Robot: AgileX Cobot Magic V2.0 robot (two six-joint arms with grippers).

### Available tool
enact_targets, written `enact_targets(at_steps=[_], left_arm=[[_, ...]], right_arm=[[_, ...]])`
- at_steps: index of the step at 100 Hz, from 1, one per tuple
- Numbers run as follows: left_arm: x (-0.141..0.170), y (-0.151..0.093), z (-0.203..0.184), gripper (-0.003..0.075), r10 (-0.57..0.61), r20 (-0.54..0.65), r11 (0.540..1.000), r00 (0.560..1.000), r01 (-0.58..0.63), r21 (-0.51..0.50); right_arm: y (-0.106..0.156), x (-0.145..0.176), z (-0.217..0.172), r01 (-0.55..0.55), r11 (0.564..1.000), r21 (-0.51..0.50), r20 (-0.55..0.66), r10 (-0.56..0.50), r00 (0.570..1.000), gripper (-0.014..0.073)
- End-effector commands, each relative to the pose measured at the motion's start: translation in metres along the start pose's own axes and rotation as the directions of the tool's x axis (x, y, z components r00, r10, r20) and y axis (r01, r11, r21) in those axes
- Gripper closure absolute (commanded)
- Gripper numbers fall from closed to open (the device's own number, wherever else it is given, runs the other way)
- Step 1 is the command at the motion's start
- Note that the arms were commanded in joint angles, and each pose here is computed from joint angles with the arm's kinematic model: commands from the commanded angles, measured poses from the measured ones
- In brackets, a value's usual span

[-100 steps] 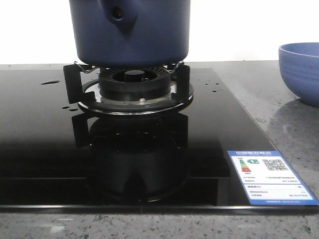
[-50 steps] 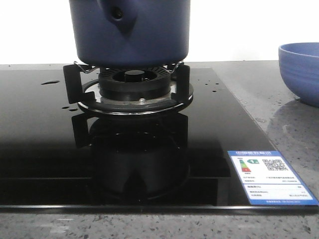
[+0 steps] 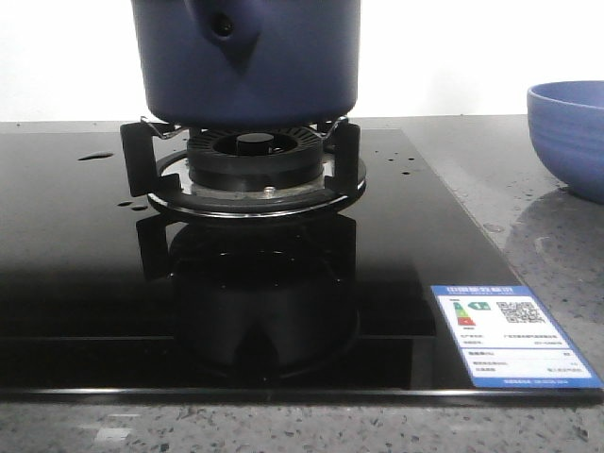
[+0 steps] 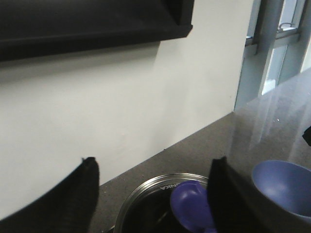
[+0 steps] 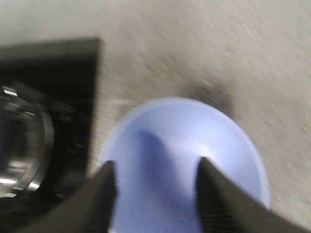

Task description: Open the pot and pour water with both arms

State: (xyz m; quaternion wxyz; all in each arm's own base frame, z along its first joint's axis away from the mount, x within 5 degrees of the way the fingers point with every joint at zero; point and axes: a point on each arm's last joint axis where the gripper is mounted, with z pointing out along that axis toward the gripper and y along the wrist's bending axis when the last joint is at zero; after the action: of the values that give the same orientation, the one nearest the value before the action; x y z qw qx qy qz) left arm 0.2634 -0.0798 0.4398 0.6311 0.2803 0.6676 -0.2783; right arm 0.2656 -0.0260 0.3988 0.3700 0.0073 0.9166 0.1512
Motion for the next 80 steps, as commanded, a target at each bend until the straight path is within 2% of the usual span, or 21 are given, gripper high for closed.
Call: enact_targets(at_steps=[1, 5, 8, 10, 20, 30, 42, 48, 49, 55, 56, 62, 63, 69, 70, 71, 80], left_arm=[[-0.027, -0.007, -0.020, 0.0493, -0.022, 0.096, 0.999, 0.995, 0.024, -0.022], [-0.029, -0.007, -0.024, 0.0593, -0.021, 0.098, 0.999, 0.995, 0.024, -0.035], [-0.030, -0.007, -0.027, 0.0699, -0.014, 0.097, 0.999, 0.995, 0.018, -0.042], [-0.030, -0.008, -0.028, 0.0738, -0.005, 0.092, 0.999, 0.996, 0.009, -0.047], [-0.031, -0.010, -0.035, 0.0739, -0.003, 0.093, 0.996, 0.996, 0.011, -0.089], [-0.027, -0.012, -0.048, 0.0740, 0.008, 0.111, 0.981, 0.994, 0.014, -0.195], [-0.009, -0.016, -0.071, 0.0740, 0.011, 0.132, 0.930, 0.991, 0.038, -0.364], [0.008, -0.019, -0.082, 0.0740, 0.018, 0.118, 0.901, 0.993, 0.035, -0.432], [0.009, -0.021, -0.086, 0.0740, 0.026, 0.125, 0.894, 0.992, 0.033, -0.447], [0.028, -0.026, -0.097, 0.0739, 0.028, 0.109, 0.866, 0.994, 0.031, -0.499], [0.029, -0.028, -0.100, 0.0739, 0.035, 0.113, 0.861, 0.993, 0.027, -0.509], [0.048, -0.036, -0.110, 0.0739, 0.050, 0.084, 0.847, 0.995, 0.002, -0.531], [0.049, -0.039, -0.114, 0.0739, 0.061, 0.087, 0.843, 0.994, -0.005, -0.538], [0.069, -0.047, -0.123, 0.0739, 0.047, 0.083, 0.833, 0.995, 0.007, -0.554], [0.070, -0.050, -0.125, 0.0739, 0.051, 0.092, 0.831, 0.995, 0.009, -0.556], [0.075, -0.051, -0.126, 0.0739, 0.044, 0.084, 0.831, 0.995, 0.011, -0.556], [0.103, -0.065, -0.137, 0.0739, 0.032, 0.076, 0.835, 0.997, 0.015, -0.549]], right_arm=[[0.018, -0.012, -0.028, 0.046, 0.997, -0.064, 0.204, -0.032, 0.978, 0.0550], [0.022, -0.011, -0.032, 0.064, 0.995, -0.078, 0.245, -0.044, 0.968, 0.0662], [0.024, -0.011, -0.035, 0.062, 0.994, -0.090, 0.286, -0.034, 0.958, 0.0662], [0.025, -0.010, -0.037, 0.065, 0.994, -0.089, 0.307, -0.035, 0.951, 0.0655], [0.029, -0.005, -0.044, 0.067, 0.993, -0.094, 0.405, -0.023, 0.914, 0.0645], [0.032, 0.009, -0.051, 0.126, 0.990, -0.057, 0.488, -0.083, 0.869, 0.0645], [0.036, 0.039, -0.055, 0.221, 0.975, 0.003, 0.549, -0.186, 0.815, 0.0645], [0.037, 0.059, -0.052, 0.233, 0.972, 0.015, 0.561, -0.201, 0.803, 0.0645], [0.039, 0.063, -0.056, 0.251, 0.968, 0.024, 0.573, -0.219, 0.790, 0.0645], [0.038, 0.084, -0.048, 0.261, 0.965, 0.024, 0.573, -0.227, 0.788, 0.0645], [0.041, 0.089, -0.051, 0.278, 0.960, 0.032, 0.584, -0.244, 0.774, 0.0645], [0.040, 0.112, -0.042, 0.294, 0.955, 0.035, 0.578, -0.259, 0.774, 0.0645], [0.042, 0.116, -0.045, 0.311, 0.949, 0.043, 0.589, -0.276, 0.760, 0.0645], [0.040, 0.139, -0.037, 0.320, 0.946, 0.044, 0.578, -0.285, 0.765, 0.0645], [0.042, 0.143, -0.040, 0.331, 0.942, 0.051, 0.589, -0.296, 0.752, 0.0645], [0.039, 0.147, -0.035, 0.322, 0.945, 0.049, 0.577, -0.290, 0.763, 0.0645], [0.037, 0.180, -0.032, 0.326, 0.944, 0.057, 0.583, -0.296, 0.757, 0.0645]])
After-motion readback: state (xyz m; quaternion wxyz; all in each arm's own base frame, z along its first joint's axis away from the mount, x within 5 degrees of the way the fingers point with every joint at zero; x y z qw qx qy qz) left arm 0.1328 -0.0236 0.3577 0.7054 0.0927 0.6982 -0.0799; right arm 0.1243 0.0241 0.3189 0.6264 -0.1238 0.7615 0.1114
